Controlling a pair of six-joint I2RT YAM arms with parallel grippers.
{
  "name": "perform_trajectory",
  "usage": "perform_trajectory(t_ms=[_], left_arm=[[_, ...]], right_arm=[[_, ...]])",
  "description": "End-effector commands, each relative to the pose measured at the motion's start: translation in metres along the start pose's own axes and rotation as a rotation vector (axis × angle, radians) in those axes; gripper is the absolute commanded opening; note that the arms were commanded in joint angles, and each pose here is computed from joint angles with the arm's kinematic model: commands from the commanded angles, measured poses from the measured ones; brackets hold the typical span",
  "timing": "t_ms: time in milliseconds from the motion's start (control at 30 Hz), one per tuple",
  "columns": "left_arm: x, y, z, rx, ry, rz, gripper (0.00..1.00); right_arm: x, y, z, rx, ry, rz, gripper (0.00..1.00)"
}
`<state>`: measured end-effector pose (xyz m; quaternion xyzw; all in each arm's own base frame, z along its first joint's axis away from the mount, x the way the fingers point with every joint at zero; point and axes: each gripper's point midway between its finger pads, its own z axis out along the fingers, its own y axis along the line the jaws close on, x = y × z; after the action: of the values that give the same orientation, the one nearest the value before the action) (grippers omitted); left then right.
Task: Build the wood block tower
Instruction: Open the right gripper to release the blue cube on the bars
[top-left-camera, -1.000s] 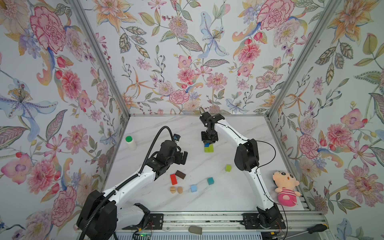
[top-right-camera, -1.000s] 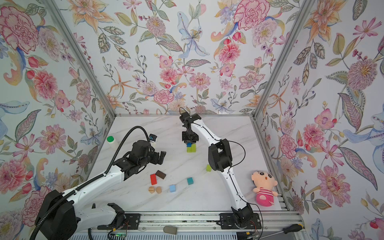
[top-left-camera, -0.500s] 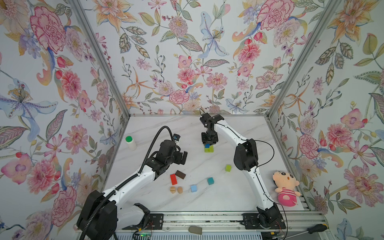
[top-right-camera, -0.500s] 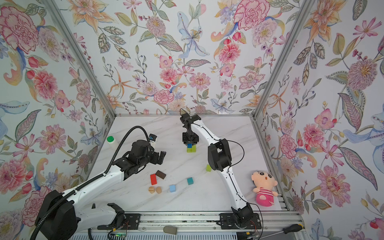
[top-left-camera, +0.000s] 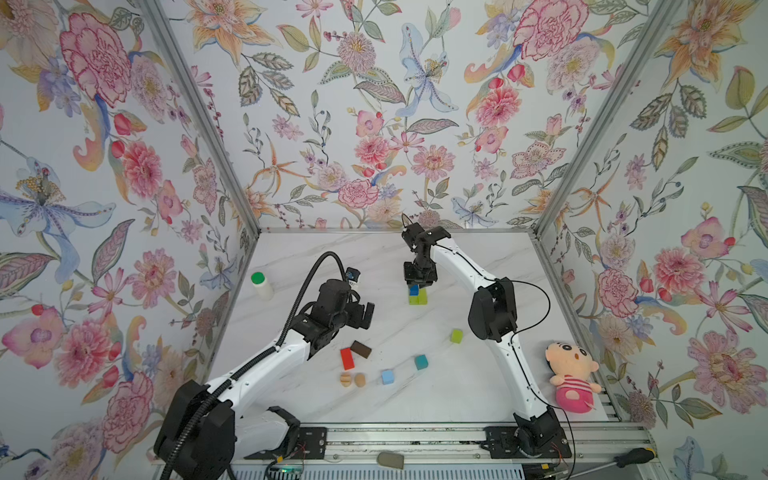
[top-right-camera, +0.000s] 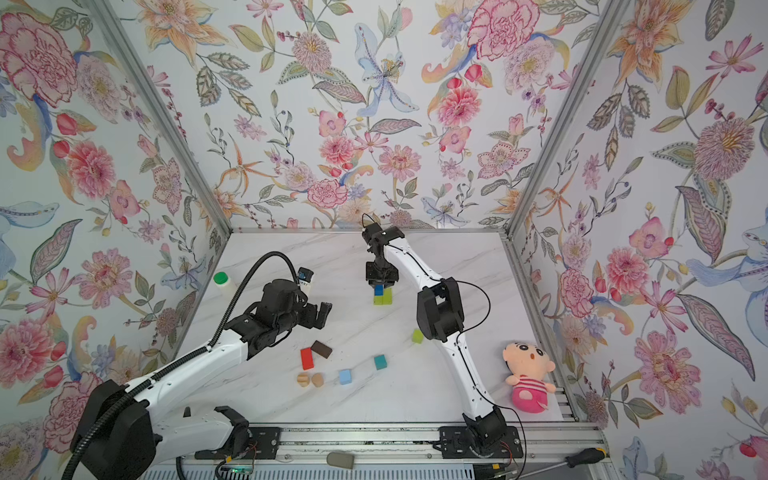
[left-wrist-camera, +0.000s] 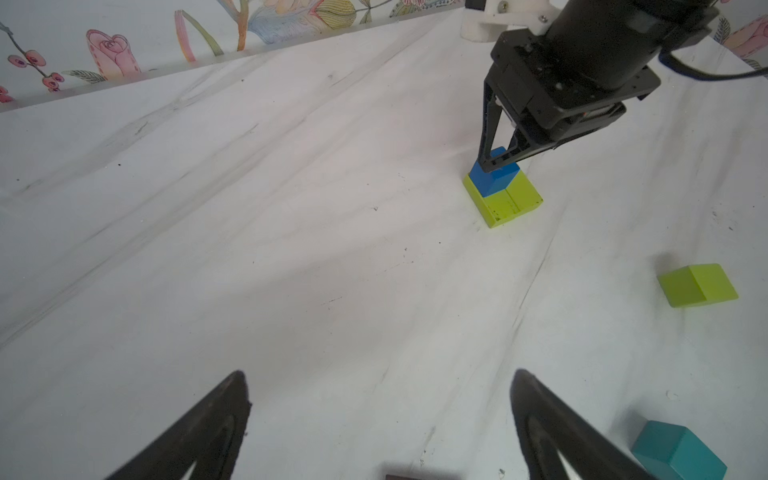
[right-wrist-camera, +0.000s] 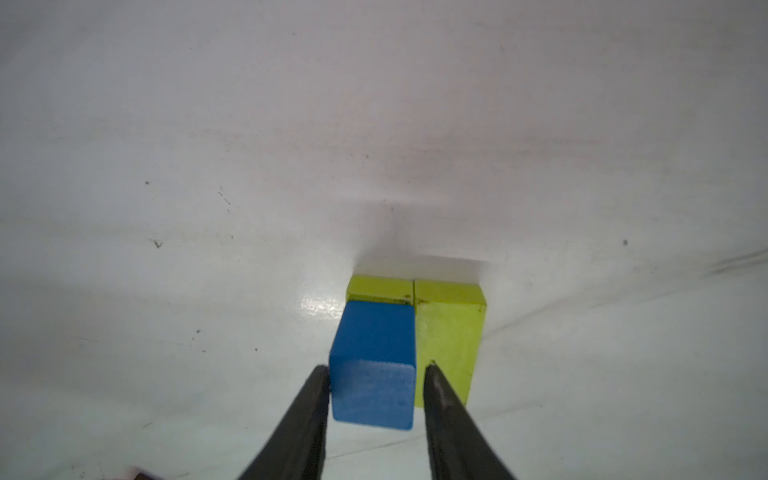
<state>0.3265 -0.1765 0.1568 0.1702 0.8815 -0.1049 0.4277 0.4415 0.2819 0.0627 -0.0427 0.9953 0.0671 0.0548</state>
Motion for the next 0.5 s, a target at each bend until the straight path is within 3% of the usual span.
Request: perform_trajectory(t_ms=[0, 233, 467], left_arm=[[-0.016, 0.003, -0.001, -0.001, -0.038, 0.005, 0.99], [-0.015, 0.004, -0.002, -0.004, -0.035, 0.002, 0.99], [-0.022, 0.003, -0.003, 0.008, -0.054, -0.001, 0.99]], right_arm=[[0.003, -0.004, 0.002, 0.008, 0.021, 0.007, 0.43], [-0.004, 0.003, -0.019, -0.032, -0.021, 0.009, 0.54], [-0.014, 0.0, -0.073, -0.072, -0.117, 0.032, 0.58]])
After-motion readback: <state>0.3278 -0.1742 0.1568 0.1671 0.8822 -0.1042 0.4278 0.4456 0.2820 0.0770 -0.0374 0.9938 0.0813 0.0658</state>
